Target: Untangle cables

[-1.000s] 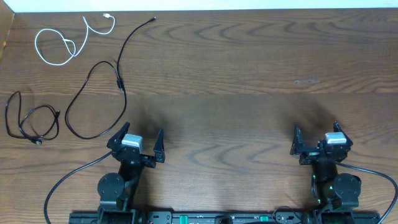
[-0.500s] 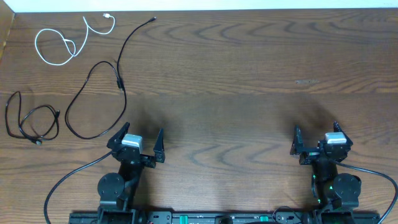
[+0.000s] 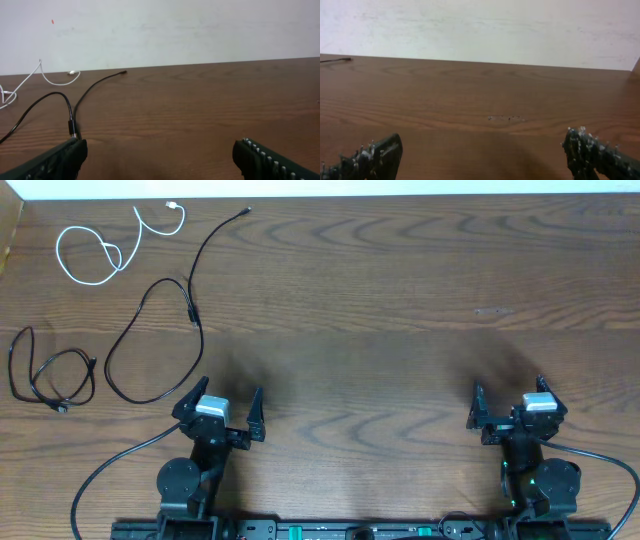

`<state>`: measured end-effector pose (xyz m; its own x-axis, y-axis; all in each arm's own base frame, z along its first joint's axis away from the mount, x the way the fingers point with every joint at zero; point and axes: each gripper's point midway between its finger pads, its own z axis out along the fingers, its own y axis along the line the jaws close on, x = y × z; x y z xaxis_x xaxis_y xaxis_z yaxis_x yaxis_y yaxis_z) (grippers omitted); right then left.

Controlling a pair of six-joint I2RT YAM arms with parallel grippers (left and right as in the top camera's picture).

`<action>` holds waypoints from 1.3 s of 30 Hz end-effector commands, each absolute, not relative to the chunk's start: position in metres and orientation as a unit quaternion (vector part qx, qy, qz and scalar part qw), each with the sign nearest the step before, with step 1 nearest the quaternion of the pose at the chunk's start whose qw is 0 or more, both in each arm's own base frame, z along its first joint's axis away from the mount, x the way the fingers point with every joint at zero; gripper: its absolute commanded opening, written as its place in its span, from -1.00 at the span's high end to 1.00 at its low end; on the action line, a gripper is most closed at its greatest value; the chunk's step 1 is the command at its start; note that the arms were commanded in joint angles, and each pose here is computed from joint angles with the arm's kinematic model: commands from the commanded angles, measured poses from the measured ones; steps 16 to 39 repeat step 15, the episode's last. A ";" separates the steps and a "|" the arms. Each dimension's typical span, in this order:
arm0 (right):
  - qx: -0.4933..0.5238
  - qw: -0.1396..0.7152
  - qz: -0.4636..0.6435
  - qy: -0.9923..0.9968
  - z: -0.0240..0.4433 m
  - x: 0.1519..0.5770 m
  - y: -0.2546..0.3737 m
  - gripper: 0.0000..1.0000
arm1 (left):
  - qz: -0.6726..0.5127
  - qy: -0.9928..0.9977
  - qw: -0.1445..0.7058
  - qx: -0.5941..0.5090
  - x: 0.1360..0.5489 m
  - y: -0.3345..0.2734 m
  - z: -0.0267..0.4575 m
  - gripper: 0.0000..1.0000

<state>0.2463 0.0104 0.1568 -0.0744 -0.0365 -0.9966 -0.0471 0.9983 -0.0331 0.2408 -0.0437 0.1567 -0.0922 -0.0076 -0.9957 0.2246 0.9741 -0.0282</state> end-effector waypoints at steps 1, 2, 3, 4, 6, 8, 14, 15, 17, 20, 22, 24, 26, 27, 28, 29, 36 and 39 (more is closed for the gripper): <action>-0.027 0.679 0.010 0.733 0.156 0.246 0.012 -0.98 | -0.083 0.749 0.653 0.075 0.240 -0.043 0.141 -0.96; -0.027 0.679 0.010 0.733 0.156 0.246 0.012 -0.98 | -0.083 0.749 0.653 0.075 0.240 -0.043 0.141 -0.96; -0.027 0.679 0.010 0.733 0.156 0.246 0.012 -0.99 | -0.083 0.749 0.653 0.075 0.240 -0.043 0.141 -0.96; -0.027 0.679 0.010 0.733 0.156 0.246 0.012 -0.99 | -0.083 0.749 0.653 0.075 0.240 -0.043 0.141 -0.96; -0.027 0.679 0.010 0.733 0.156 0.246 0.012 -0.99 | -0.083 0.749 0.653 0.075 0.240 -0.043 0.141 -0.96; -0.027 0.679 0.010 0.733 0.156 0.246 0.012 -0.99 | -0.083 0.750 0.652 0.075 0.240 -0.043 0.141 -0.96; -0.027 0.679 0.010 0.733 0.156 0.246 0.012 -0.99 | -0.083 0.749 0.653 0.075 0.240 -0.043 0.141 -0.96; -0.027 0.679 0.010 0.733 0.156 0.246 0.012 -0.98 | -0.083 0.749 0.653 0.075 0.240 -0.043 0.141 -0.96; -0.027 0.679 0.010 0.733 0.156 0.246 0.012 -0.98 | -0.083 0.749 0.653 0.075 0.240 -0.043 0.141 -0.96; -0.027 0.679 0.010 0.733 0.156 0.246 0.012 -0.98 | -0.083 0.749 0.653 0.075 0.240 -0.043 0.141 -0.96; -0.027 0.679 0.010 0.733 0.156 0.246 0.012 -0.98 | -0.083 0.749 0.653 0.075 0.240 -0.043 0.141 -0.96; -0.027 0.679 0.010 0.733 0.156 0.246 0.012 -0.98 | -0.083 0.749 0.653 0.075 0.240 -0.043 0.141 -0.96; -0.027 0.679 0.010 0.733 0.156 0.246 0.012 -0.98 | -0.083 0.749 0.653 0.075 0.240 -0.043 0.141 -0.96; -0.027 0.679 0.010 0.733 0.156 0.246 0.012 -0.98 | -0.083 0.749 0.653 0.075 0.240 -0.043 0.141 -0.96; -0.027 0.679 0.010 0.733 0.156 0.246 0.012 -0.98 | -0.083 0.749 0.653 0.075 0.240 -0.043 0.141 -0.96; -0.027 0.679 0.010 0.733 0.156 0.246 0.012 -0.98 | -0.083 0.749 0.653 0.075 0.240 -0.043 0.141 -0.96; -0.027 0.679 0.010 0.733 0.156 0.246 0.012 -0.98 | -0.083 0.749 0.653 0.075 0.240 -0.043 0.141 -0.96; -0.027 0.679 0.010 0.733 0.156 0.246 0.012 -0.98 | -0.083 0.749 0.653 0.075 0.240 -0.043 0.141 -0.96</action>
